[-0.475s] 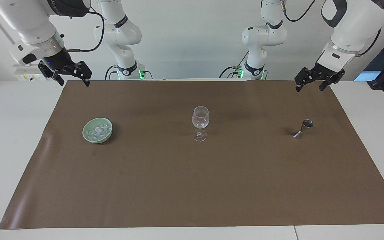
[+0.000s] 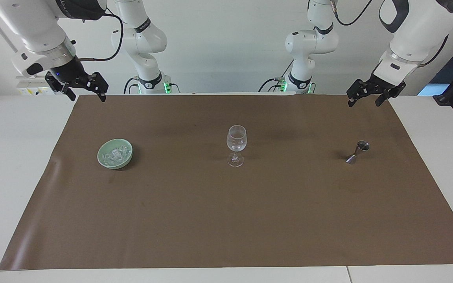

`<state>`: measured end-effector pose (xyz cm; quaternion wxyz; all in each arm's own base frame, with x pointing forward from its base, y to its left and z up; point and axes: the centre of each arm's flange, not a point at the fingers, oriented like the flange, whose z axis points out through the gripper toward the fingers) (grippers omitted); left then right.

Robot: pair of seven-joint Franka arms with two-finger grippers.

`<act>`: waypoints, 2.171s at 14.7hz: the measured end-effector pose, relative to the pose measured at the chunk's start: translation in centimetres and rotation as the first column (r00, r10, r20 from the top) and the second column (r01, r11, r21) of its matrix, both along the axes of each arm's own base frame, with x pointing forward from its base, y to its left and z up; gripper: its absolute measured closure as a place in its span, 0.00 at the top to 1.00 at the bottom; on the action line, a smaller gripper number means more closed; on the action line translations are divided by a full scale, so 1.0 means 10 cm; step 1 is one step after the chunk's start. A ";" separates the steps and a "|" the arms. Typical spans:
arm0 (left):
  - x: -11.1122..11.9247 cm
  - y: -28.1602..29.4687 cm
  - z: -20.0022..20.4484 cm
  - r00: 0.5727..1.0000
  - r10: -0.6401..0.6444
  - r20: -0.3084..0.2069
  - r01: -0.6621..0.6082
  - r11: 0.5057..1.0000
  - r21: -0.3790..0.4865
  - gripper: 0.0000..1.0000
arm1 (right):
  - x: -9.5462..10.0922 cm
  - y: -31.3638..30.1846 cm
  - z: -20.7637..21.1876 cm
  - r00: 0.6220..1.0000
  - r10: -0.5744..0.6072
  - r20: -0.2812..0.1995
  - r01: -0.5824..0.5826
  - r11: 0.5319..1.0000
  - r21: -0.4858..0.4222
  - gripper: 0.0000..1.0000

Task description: Pour wine and add ice with both arms

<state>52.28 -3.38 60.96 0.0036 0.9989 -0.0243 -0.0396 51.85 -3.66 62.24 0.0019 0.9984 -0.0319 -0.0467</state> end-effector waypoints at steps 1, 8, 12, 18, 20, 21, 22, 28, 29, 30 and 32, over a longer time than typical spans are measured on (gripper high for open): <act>0.00 0.00 0.00 1.000 0.000 -0.002 0.000 1.000 0.000 1.00 | 0.00 0.00 0.00 1.000 0.000 0.000 0.000 1.000 0.000 1.00; -0.02 0.01 -0.03 1.000 0.020 -0.018 -0.020 1.000 0.003 1.00 | 0.00 0.00 0.00 1.000 0.000 0.000 0.000 1.000 0.000 1.00; -0.16 0.05 -0.18 0.974 0.218 -0.061 -0.217 0.976 0.035 1.00 | 0.00 0.00 0.00 1.000 0.000 0.000 0.000 1.000 0.000 1.00; -0.21 0.29 -0.31 0.882 0.462 -0.098 -0.461 0.887 0.027 1.00 | 0.00 0.00 0.00 1.000 0.000 0.000 0.000 1.000 0.000 1.00; -0.17 0.52 -0.40 0.825 0.549 -0.137 -0.555 0.832 -0.008 1.00 | 0.00 0.00 0.00 1.000 -0.001 0.000 0.001 1.000 0.000 1.00; -0.14 0.61 -0.46 0.784 0.599 -0.160 -0.609 0.793 -0.019 1.00 | 0.00 -0.01 0.00 1.000 -0.001 0.000 0.001 1.000 0.000 1.00; -0.11 0.67 -0.52 0.732 0.654 -0.192 -0.670 0.742 -0.030 1.00 | 0.00 -0.01 0.00 1.000 -0.001 0.000 0.001 1.000 0.000 1.00; 0.23 1.12 -1.15 0.379 0.849 -0.368 -0.910 0.414 0.018 1.00 | 0.00 -0.04 0.00 1.000 -0.008 0.000 0.008 1.000 0.000 1.00; 0.26 1.28 -1.26 0.320 0.858 -0.402 -0.933 0.359 0.022 1.00 | 0.00 -0.04 0.00 1.000 -0.008 0.000 0.008 1.000 0.000 1.00; 0.28 1.47 -1.38 0.268 0.863 -0.429 -0.951 0.308 0.023 1.00 | 0.00 -0.04 0.00 1.000 -0.008 0.000 0.008 1.000 0.000 1.00; 0.28 1.82 -1.60 0.181 0.856 -0.484 -0.975 0.219 0.022 1.00 | 0.00 -0.04 0.00 1.000 -0.009 0.000 0.009 1.000 0.000 1.00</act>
